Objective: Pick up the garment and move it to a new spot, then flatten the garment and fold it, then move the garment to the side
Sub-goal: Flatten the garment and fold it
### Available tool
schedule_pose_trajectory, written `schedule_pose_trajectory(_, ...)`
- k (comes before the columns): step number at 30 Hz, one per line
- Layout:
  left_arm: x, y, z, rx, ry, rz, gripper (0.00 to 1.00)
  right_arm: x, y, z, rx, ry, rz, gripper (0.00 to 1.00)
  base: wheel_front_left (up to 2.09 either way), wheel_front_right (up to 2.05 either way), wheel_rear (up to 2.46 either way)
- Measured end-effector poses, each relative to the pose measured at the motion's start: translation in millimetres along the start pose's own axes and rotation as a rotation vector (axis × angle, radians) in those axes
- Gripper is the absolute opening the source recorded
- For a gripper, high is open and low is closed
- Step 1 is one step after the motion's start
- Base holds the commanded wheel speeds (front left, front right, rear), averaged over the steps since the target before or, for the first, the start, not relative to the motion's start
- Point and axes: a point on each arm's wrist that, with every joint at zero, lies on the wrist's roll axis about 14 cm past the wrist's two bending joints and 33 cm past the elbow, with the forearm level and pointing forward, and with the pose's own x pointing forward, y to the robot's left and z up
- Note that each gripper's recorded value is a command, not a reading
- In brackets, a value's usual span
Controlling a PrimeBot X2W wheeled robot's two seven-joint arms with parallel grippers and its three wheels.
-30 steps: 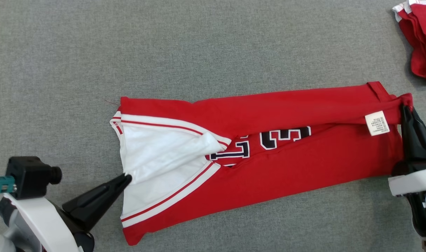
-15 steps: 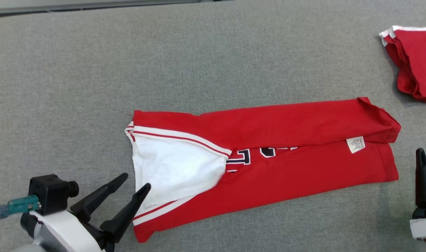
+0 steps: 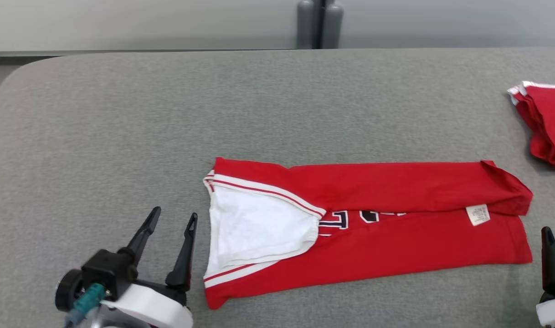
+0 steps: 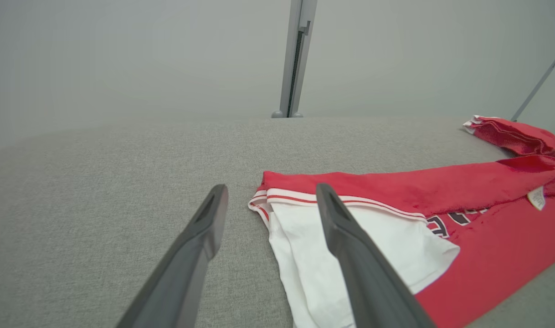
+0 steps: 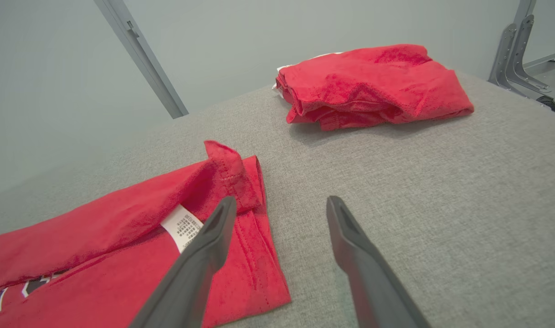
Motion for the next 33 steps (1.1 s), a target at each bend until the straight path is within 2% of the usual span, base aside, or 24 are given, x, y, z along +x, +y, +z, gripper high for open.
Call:
schedule_pose_trajectory(1,-6.4,2.8,1.8,0.002,-0.041,0.056,1.00,8.9,1.8,-0.3,-0.003,0.014,-0.003,1.00,0.00,0.00,0.00)
schedule_pose_trajectory(4,-16.1,6.7,3.2,0.016,-0.087,0.115,1.00,23.8,5.2,0.1,-0.012,0.036,-0.004,1.00,0.00,0.00,0.00)
schedule_pose_trajectory(13,-32.9,24.5,-10.3,0.015,-0.096,0.190,1.00,65.3,13.5,-16.5,-0.067,0.175,-0.010,1.00,0.00,0.00,0.00)
schedule_pose_trajectory(14,-34.0,25.6,-14.4,0.010,-0.086,0.195,1.00,66.7,12.3,-23.4,-0.077,0.207,-0.015,0.94,0.00,0.00,0.00)
schedule_pose_trajectory(15,-35.2,26.4,-17.7,0.008,-0.079,0.197,1.00,67.0,10.8,-30.4,-0.085,0.238,-0.022,0.94,0.00,0.00,0.00)
schedule_pose_trajectory(16,-35.4,27.4,-19.4,0.006,-0.076,0.199,1.00,67.0,9.4,-36.6,-0.090,0.264,-0.028,0.76,0.00,0.00,0.00)
schedule_pose_trajectory(18,-35.1,30.5,-19.3,0.009,-0.080,0.205,1.00,67.6,8.2,-44.0,-0.081,0.299,-0.040,0.64,0.00,0.00,0.00)
schedule_pose_trajectory(22,-33.8,31.3,-17.9,0.008,-0.092,0.206,1.00,64.1,24.4,-57.3,-0.055,0.360,-0.006,0.48,0.00,0.00,0.00)
schedule_pose_trajectory(23,-32.8,29.7,-17.1,0.008,-0.097,0.199,1.00,61.9,27.6,-59.3,-0.052,0.371,0.004,0.33,0.00,0.00,0.00)
schedule_pose_trajectory(24,-31.8,28.6,-16.2,0.007,-0.101,0.196,1.00,59.4,28.8,-60.7,-0.053,0.381,0.012,0.07,0.00,0.00,0.00)
schedule_pose_trajectory(25,-30.3,26.8,-15.5,0.011,-0.105,0.188,1.00,56.6,29.9,-62.3,-0.056,0.391,0.020,0.07,0.00,0.00,0.00)
schedule_pose_trajectory(26,-28.9,25.4,-14.8,0.014,-0.108,0.179,1.00,54.0,29.4,-63.2,-0.055,0.398,0.024,0.00,0.00,0.00,0.00)
schedule_pose_trajectory(33,-21.7,17.2,-14.3,0.024,-0.116,0.138,1.00,46.5,7.4,-42.2,-0.109,0.330,-0.003,0.00,0.00,0.00,0.00)
